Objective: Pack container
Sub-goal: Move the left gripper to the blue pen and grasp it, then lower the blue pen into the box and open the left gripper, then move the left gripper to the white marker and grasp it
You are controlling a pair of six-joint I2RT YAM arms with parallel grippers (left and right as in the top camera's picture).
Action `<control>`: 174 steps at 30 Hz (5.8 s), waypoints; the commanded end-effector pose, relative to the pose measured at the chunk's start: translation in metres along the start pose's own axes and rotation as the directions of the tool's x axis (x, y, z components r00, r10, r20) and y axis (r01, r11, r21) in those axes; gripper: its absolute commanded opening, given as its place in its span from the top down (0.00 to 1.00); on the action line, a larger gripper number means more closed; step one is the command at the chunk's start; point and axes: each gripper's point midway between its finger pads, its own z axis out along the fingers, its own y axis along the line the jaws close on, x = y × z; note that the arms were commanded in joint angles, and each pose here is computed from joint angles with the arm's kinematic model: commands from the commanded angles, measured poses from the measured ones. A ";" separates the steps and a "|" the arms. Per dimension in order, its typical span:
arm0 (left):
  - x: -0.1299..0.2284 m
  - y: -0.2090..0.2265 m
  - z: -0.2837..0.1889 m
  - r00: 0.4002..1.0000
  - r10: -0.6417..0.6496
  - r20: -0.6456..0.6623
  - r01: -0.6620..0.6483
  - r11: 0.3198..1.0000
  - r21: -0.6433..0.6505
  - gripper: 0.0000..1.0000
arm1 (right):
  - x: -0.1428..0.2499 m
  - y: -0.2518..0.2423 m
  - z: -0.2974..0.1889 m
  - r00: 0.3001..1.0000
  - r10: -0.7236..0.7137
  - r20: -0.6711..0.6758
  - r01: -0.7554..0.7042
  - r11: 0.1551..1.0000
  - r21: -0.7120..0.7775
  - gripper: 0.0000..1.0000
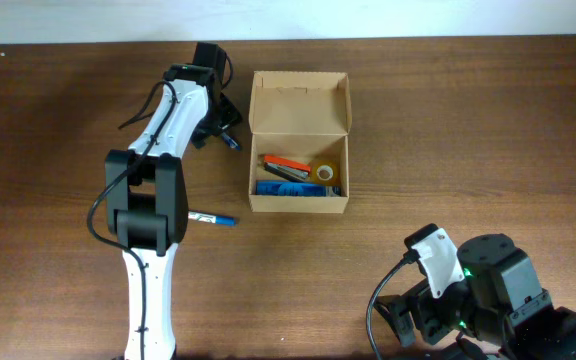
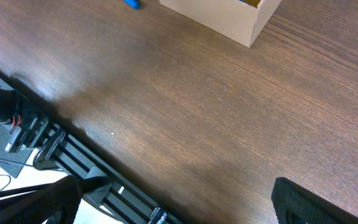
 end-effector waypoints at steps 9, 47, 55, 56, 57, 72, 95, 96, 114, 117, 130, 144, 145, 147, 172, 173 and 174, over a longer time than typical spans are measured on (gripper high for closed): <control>0.009 0.009 0.006 0.999 -0.015 -0.047 0.013 0.999 -0.038 0.40 | -0.003 0.002 -0.004 1.000 -0.008 0.017 0.008 1.000 -0.002 0.01; 0.021 0.024 0.019 0.996 -0.012 -0.092 0.002 0.994 -0.109 0.96 | -0.003 0.002 -0.004 1.000 -0.008 0.017 0.008 1.000 -0.002 0.01; 0.010 0.045 -0.033 0.998 0.004 -0.069 -0.021 0.968 -0.248 0.98 | -0.003 0.002 -0.004 1.000 -0.008 0.017 0.008 1.000 -0.002 0.01; 0.003 0.043 -0.050 0.999 0.009 -0.041 -0.019 0.968 -0.250 0.98 | -0.003 0.002 -0.004 1.000 -0.008 0.017 0.008 1.000 -0.002 0.01; -0.005 0.040 -0.066 1.000 0.025 -0.004 -0.025 0.967 -0.252 0.98 | -0.003 0.002 -0.004 1.000 -0.008 0.017 0.008 1.000 -0.002 0.01; 0.028 -0.089 -0.245 0.543 0.766 0.345 -0.773 0.616 -0.151 0.98 | -0.003 0.002 -0.004 1.000 -0.008 0.017 0.008 1.000 -0.002 0.01; 0.162 -0.054 -0.212 -0.073 0.948 0.311 -0.990 -0.107 0.092 0.98 | -0.003 0.002 -0.004 1.000 -0.008 0.017 0.008 1.000 -0.002 0.01; 0.164 -0.052 -0.205 -0.098 0.948 0.304 -0.987 -0.132 0.091 0.98 | -0.003 0.001 -0.004 1.000 -0.008 0.018 0.008 1.000 0.004 0.01; 0.197 -0.048 -0.145 -0.643 0.663 0.383 -0.714 -0.700 0.014 0.98 | -0.003 0.000 -0.004 1.000 -0.008 0.018 0.008 1.000 0.009 0.01; 0.200 -0.045 -0.122 -0.639 0.679 0.360 -0.709 -0.702 0.066 0.98 | -0.003 0.000 -0.004 1.000 -0.008 0.018 0.008 1.000 0.009 0.01; 0.161 -0.076 -0.103 -0.664 0.676 0.319 -0.735 -0.669 -0.112 0.99 | -0.003 0.000 -0.004 1.000 -0.008 0.018 0.008 1.000 0.009 0.01; 0.139 -0.070 -0.071 -0.664 0.718 0.207 -0.746 -0.653 -0.128 0.98 | -0.003 0.000 -0.004 1.000 -0.008 0.018 0.008 1.000 0.009 0.01; 0.139 -0.070 -0.071 -0.664 0.718 0.207 -0.746 -0.653 -0.128 0.98 | -0.003 0.000 -0.004 1.000 -0.008 0.017 0.008 1.000 0.008 0.01; 0.139 -0.069 -0.071 -0.664 0.719 0.207 -0.747 -0.653 -0.127 0.98 | -0.003 0.000 -0.004 1.000 -0.008 0.018 0.008 1.000 0.009 0.01; 0.155 -0.051 -0.283 -0.392 0.823 0.411 -0.912 -0.290 -0.290 0.68 | -0.003 0.000 -0.004 1.000 -0.008 0.018 0.008 1.000 0.008 0.01; 0.160 -0.039 -0.288 -0.381 0.833 0.402 -0.918 -0.288 -0.272 0.96 | -0.003 0.000 -0.004 1.000 -0.008 0.018 0.008 1.000 0.009 0.01; 0.164 -0.030 -0.292 -0.327 0.854 0.406 -0.940 -0.246 -0.238 0.98 | -0.003 0.000 -0.004 1.000 -0.008 0.018 0.008 1.000 0.009 0.01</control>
